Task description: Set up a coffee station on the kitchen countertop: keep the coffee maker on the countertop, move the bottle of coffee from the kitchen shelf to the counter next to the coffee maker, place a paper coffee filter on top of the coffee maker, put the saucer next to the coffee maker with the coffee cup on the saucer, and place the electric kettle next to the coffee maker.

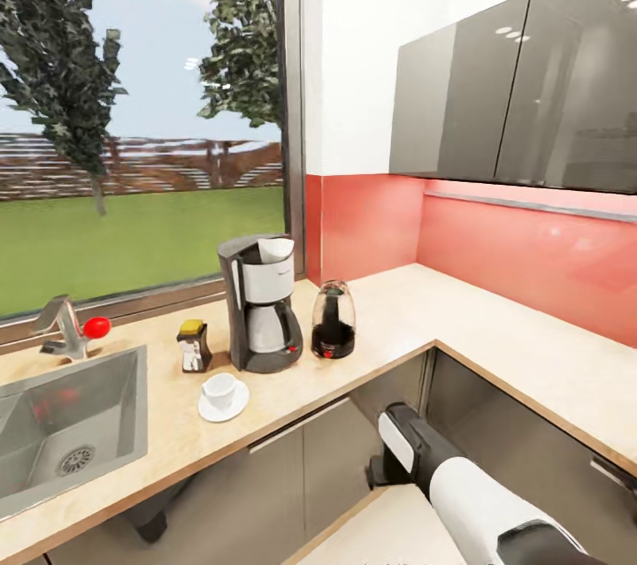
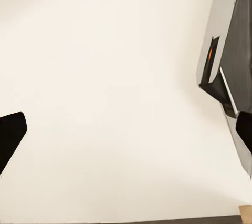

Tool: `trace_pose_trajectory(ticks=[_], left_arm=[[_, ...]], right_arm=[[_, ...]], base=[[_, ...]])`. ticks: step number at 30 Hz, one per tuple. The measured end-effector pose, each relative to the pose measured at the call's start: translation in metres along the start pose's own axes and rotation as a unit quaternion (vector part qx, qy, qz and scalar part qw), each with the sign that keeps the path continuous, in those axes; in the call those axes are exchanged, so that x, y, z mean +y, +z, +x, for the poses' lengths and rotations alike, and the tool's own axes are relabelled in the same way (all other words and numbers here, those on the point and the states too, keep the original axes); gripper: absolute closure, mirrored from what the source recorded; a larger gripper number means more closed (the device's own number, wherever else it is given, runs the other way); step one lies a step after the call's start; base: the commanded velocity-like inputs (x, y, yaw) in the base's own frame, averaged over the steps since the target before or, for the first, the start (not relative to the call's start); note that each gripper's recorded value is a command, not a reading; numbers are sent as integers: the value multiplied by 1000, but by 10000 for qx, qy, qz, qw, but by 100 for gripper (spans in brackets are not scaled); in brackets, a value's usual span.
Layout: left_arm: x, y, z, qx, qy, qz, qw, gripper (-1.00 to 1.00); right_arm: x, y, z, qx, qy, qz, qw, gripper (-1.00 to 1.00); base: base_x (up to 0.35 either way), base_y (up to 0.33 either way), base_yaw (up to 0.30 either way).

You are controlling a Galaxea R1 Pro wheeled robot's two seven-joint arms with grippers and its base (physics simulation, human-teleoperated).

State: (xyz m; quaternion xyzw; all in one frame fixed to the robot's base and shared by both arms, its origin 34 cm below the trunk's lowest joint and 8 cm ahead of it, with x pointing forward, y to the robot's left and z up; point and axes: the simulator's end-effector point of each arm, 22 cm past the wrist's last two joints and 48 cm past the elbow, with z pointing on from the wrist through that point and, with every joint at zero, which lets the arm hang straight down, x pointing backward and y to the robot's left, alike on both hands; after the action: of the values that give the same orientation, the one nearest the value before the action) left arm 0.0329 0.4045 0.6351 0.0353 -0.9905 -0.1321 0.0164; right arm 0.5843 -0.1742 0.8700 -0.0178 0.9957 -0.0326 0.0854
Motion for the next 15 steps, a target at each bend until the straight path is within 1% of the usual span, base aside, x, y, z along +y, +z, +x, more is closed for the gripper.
trace_pose_trajectory(ticks=[2,4,6,7,8,9,11,13,14,15], left_arm=[[-4,0,0,-8,-1,27,10000,-100],[-6,0,-1,-25,-5,41,10000,-100],[-8,-1,-2,-46,-9,49,10000,-100],[-8,-1,-3,-55,-10,51,10000,-100],[-9,-1,-5,-77,-13,57,10000,-100],[-10,-1,-7,-102,-17,63,9999,-100],[-13,-1,-11,-145,-23,80,9999,-100],[-16,-1,-15,-207,-31,97,9997,-100],[-16,-2,-19,-268,-38,102,9996,-100],[-17,-2,-22,-311,-44,105,9995,-100]], right_arm=[[-15,19,16,77,-57,294,9995,-100],[-31,38,30,17,-107,594,9982,-100],[-43,53,36,-221,-94,813,9964,-100],[-46,56,36,-317,-82,855,9958,-100],[-49,63,38,-501,-50,905,9946,-100],[-49,72,44,-657,-20,913,9936,-100],[-42,93,70,-854,-47,779,9933,-100],[-31,112,98,-945,-257,533,9938,-100],[-28,120,114,-935,-401,415,9939,-100],[-27,125,123,-909,-485,355,9940,-100]], base=[[0,0,-258],[0,0,-258],[0,0,-259],[0,0,-259],[0,0,-259],[0,0,-259],[0,0,-259],[0,0,-259],[0,0,-259],[0,0,-259]])
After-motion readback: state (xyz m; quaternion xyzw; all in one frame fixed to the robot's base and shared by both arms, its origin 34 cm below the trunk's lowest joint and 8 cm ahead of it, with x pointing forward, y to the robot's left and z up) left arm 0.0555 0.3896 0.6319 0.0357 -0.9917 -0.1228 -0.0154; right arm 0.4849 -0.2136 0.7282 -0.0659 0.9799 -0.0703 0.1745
